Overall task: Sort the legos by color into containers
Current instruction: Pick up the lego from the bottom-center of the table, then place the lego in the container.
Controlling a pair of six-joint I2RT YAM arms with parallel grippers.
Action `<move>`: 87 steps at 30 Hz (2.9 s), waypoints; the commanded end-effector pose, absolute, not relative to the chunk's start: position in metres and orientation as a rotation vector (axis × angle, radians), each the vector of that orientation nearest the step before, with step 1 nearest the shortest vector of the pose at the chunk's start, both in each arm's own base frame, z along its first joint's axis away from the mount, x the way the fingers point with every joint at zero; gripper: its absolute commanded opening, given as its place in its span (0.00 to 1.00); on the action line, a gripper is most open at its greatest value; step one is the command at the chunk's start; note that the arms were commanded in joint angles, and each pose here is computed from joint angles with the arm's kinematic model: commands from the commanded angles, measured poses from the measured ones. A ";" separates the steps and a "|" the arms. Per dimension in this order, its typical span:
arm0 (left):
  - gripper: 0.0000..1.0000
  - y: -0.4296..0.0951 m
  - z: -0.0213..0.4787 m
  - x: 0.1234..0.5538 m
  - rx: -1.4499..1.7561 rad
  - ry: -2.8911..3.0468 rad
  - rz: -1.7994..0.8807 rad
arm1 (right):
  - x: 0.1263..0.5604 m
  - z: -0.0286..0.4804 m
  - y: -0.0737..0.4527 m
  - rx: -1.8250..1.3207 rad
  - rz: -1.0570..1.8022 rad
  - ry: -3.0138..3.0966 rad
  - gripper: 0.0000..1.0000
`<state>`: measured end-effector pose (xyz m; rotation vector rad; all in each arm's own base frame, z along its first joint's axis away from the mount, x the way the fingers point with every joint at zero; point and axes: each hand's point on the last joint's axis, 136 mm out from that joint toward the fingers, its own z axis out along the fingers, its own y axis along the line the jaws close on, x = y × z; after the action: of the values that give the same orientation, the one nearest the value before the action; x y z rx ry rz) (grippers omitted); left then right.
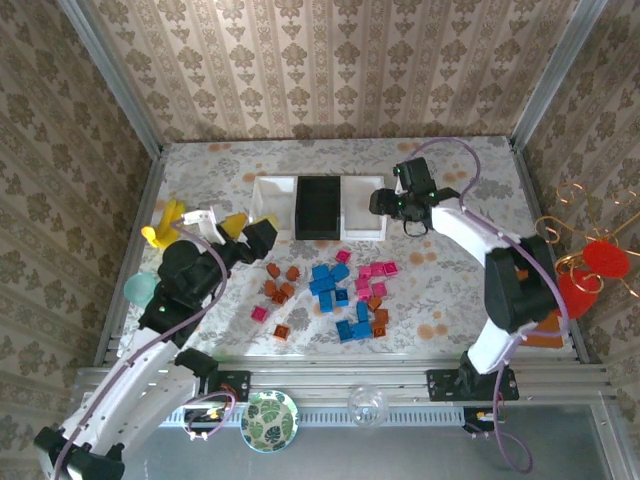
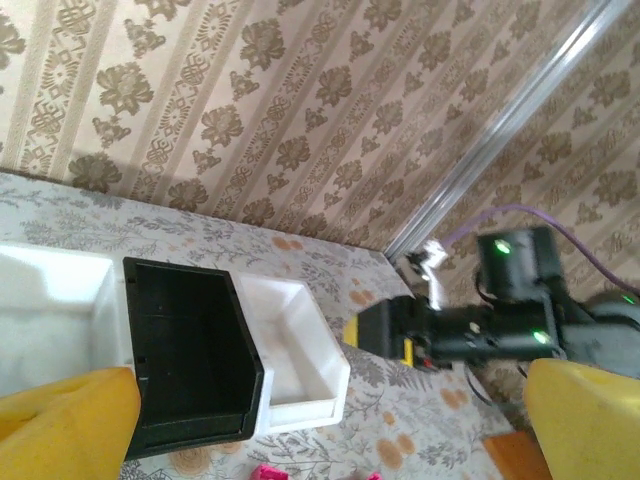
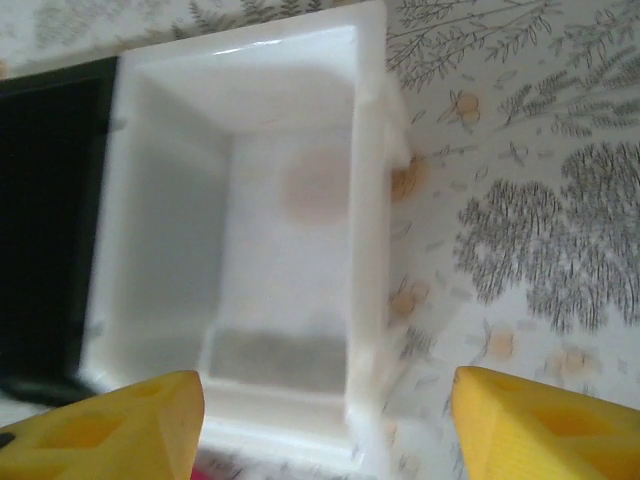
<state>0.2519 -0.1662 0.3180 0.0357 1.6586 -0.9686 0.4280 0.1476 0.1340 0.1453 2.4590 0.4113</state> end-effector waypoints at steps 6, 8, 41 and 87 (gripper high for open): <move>1.00 -0.165 0.331 0.238 0.043 1.558 -1.140 | 0.327 0.111 0.153 0.163 0.318 2.552 0.75; 1.00 -0.166 0.331 0.235 0.060 1.551 -1.150 | 0.308 0.113 0.160 0.120 0.344 2.548 0.75; 1.00 -0.145 0.321 0.224 -0.055 1.527 -1.180 | 0.247 0.042 0.283 -0.387 0.345 2.741 0.64; 0.82 -0.113 0.089 0.169 -0.191 2.551 -0.459 | 0.454 0.144 0.208 0.087 0.465 2.429 0.67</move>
<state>0.1800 -0.1253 0.1154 -0.1276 2.4695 -0.5687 0.4663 0.2043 0.1153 0.1006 2.4827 0.4079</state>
